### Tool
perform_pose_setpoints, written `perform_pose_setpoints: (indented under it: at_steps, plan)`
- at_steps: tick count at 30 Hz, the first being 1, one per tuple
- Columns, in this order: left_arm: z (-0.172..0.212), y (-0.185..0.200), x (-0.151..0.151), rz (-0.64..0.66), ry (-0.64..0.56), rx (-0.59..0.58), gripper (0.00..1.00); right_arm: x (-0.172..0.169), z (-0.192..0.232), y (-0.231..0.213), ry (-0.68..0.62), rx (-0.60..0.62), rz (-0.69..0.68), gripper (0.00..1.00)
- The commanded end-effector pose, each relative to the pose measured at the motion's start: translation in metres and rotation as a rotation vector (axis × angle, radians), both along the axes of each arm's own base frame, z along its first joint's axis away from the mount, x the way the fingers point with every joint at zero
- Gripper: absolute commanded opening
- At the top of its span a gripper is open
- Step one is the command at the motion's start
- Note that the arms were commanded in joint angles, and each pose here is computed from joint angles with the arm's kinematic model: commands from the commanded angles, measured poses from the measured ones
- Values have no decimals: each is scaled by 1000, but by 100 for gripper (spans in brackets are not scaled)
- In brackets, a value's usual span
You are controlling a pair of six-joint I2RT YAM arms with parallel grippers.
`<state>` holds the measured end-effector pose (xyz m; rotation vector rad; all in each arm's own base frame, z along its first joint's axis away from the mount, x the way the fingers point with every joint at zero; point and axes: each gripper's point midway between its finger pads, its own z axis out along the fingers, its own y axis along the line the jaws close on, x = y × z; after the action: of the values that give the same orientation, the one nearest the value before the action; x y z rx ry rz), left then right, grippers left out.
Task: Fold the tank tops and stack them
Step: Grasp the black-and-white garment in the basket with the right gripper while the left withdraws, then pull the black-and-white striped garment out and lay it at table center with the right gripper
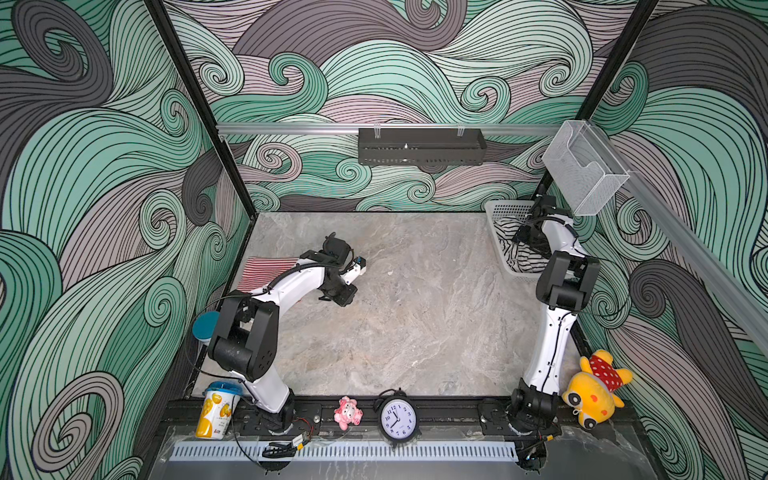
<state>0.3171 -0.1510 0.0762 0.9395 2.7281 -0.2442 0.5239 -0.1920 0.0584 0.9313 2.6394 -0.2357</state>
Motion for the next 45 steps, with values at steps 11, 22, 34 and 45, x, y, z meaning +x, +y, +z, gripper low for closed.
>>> perform_pose_setpoints:
  at_steps: [11,22,34,45]
  plan:
    - [-3,0,3,16,6,8,26,-16,-15,0,62,70,-9,63]
    - [9,2,-1,16,-29,0,26,-8,59,39,-109,150,52,0]
    - [20,1,-2,14,-61,-21,26,-36,235,108,-464,181,169,0]
    - [27,2,3,24,-93,-25,26,-107,390,226,-820,381,444,0]
